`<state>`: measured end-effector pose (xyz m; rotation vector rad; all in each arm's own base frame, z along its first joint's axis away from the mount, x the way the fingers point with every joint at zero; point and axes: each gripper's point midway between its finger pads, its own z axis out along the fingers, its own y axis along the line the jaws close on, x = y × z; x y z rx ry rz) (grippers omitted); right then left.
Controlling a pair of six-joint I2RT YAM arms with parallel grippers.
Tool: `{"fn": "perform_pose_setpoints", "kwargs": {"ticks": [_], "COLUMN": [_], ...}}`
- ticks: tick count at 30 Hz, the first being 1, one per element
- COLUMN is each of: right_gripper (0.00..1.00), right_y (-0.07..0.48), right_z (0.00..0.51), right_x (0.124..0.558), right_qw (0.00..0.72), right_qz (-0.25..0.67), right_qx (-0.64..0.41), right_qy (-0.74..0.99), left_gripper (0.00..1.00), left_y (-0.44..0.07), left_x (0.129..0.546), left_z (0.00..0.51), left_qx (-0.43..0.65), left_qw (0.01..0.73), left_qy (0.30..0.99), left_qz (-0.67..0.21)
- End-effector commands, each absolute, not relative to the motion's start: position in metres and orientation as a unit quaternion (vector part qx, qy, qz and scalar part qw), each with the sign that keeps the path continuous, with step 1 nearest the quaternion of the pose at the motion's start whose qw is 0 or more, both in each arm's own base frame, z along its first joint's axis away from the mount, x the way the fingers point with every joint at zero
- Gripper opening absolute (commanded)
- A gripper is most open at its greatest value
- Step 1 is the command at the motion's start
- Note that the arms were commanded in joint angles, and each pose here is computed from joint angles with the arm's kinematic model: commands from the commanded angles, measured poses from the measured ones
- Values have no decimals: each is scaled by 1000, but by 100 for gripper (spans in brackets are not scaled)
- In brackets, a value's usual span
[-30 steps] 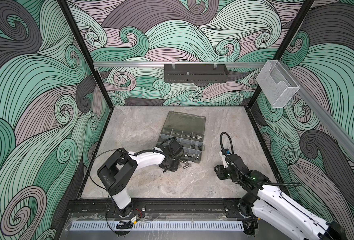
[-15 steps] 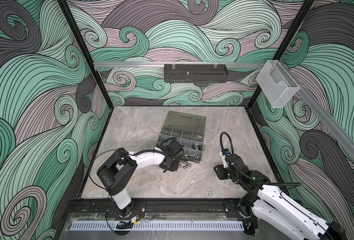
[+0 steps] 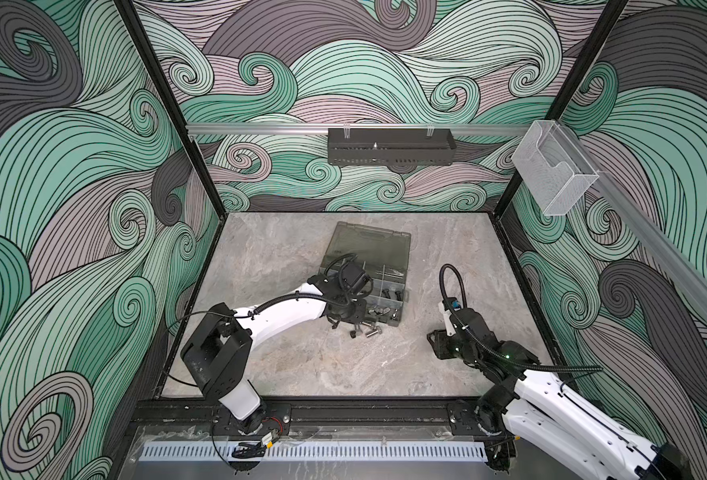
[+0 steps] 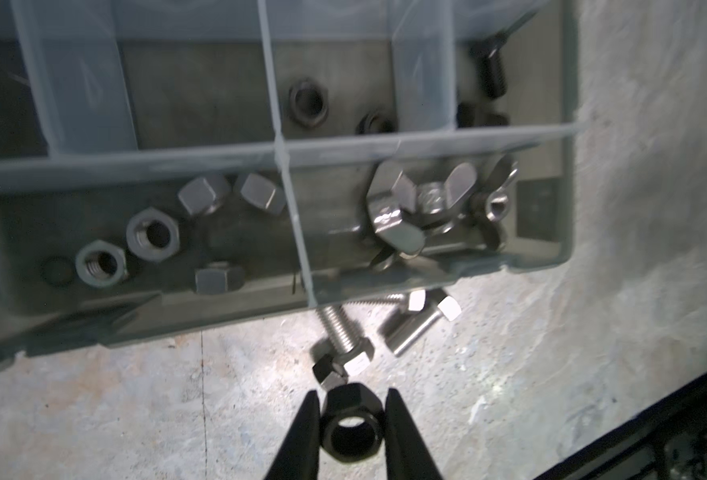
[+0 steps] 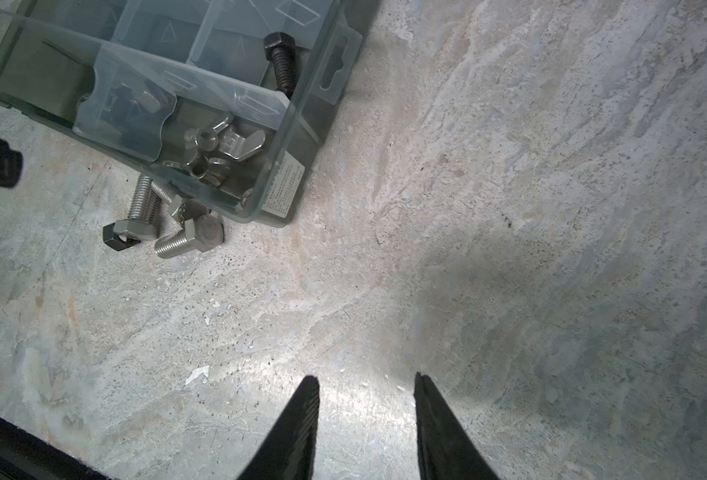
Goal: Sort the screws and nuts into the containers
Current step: 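Carry the black nut into the compartment and open the left gripper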
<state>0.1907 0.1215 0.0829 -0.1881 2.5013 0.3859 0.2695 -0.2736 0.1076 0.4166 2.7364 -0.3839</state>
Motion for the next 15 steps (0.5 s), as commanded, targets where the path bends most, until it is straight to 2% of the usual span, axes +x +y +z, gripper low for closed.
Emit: {"fn": "perform_pose_setpoints", "kwargs": {"ticks": [1, 9, 15], "right_gripper": [40, 40, 40], "right_y": [120, 119, 119], "right_z": [79, 80, 80], "right_x": [189, 189, 189], "right_qw": [296, 300, 299], "right_qz": [145, 148, 147], "right_qx": [-66, -64, -65], "right_qy": [942, 940, 941], "left_gripper": [25, 25, 26], "left_y": [-279, -305, -311], "left_x": [294, 346, 364], "left_z": [120, 117, 98], "left_qx": [162, 167, 159], "left_qw": [186, 183, 171], "left_qy": [961, 962, 966], "left_qz": [-124, -120, -115]}}
